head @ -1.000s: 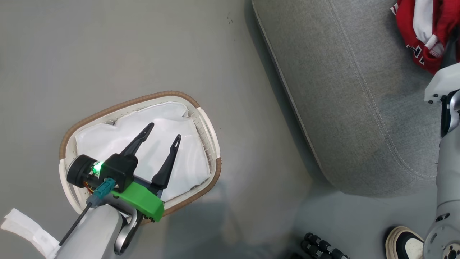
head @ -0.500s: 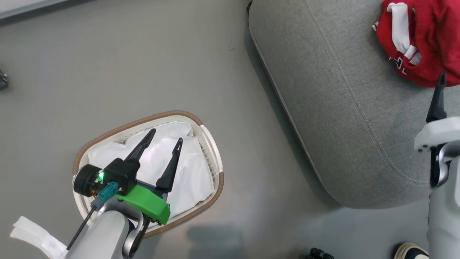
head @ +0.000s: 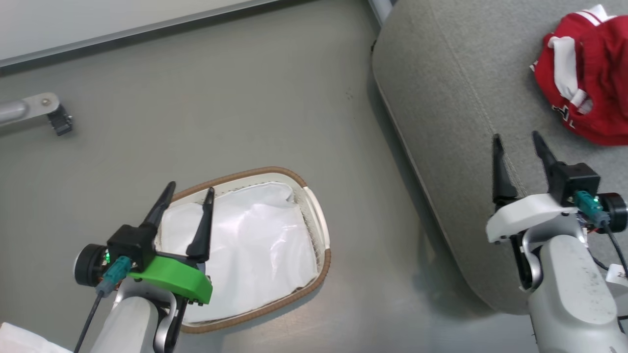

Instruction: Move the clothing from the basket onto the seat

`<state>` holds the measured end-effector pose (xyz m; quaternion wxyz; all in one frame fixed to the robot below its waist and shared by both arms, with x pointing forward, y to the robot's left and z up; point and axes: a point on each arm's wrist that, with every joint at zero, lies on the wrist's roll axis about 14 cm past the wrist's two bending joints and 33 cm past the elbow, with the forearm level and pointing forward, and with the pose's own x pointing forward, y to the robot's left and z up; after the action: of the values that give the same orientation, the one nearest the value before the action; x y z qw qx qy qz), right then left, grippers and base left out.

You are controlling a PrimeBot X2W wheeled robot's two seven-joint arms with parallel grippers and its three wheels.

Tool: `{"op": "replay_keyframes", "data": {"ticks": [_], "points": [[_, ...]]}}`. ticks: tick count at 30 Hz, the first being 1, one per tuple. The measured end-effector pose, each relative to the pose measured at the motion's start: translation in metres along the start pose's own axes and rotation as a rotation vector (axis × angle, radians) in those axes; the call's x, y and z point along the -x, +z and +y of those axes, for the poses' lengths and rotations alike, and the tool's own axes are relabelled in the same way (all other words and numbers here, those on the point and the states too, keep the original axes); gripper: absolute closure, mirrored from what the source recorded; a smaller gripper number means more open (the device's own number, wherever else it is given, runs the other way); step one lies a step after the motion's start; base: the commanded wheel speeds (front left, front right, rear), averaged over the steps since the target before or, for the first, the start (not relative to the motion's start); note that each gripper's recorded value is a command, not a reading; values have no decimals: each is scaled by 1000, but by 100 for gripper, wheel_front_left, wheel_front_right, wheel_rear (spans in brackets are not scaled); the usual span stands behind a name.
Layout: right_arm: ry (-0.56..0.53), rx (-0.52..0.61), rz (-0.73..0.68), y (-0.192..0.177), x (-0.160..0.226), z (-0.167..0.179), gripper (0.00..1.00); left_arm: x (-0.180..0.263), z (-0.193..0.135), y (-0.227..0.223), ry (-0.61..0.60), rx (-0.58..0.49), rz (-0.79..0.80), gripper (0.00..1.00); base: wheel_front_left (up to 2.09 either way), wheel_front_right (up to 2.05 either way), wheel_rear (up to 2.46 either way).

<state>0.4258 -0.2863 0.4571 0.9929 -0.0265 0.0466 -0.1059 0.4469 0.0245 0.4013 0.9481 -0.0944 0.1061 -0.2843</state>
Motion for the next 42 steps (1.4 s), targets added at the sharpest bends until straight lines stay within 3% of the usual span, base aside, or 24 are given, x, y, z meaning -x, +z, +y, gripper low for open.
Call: {"op": "replay_keyframes", "data": {"ticks": [11, 19, 31, 42], "points": [[298, -73, -65, 24, -21, 111, 0, 44, 72, 24, 296, 14, -72, 0, 0, 0, 0], [405, -118, -97, 39, -21, 154, 0, 79, 102, 37, 443, 32, -117, 0, 0, 0, 0], [416, -140, -56, 27, 11, 154, 0, 119, 105, 42, 530, 64, -154, 0, 0, 0, 0], [387, -159, -52, 26, 39, 139, 0, 142, 84, 34, 528, 81, -148, 0, 0, 0, 0]]}}
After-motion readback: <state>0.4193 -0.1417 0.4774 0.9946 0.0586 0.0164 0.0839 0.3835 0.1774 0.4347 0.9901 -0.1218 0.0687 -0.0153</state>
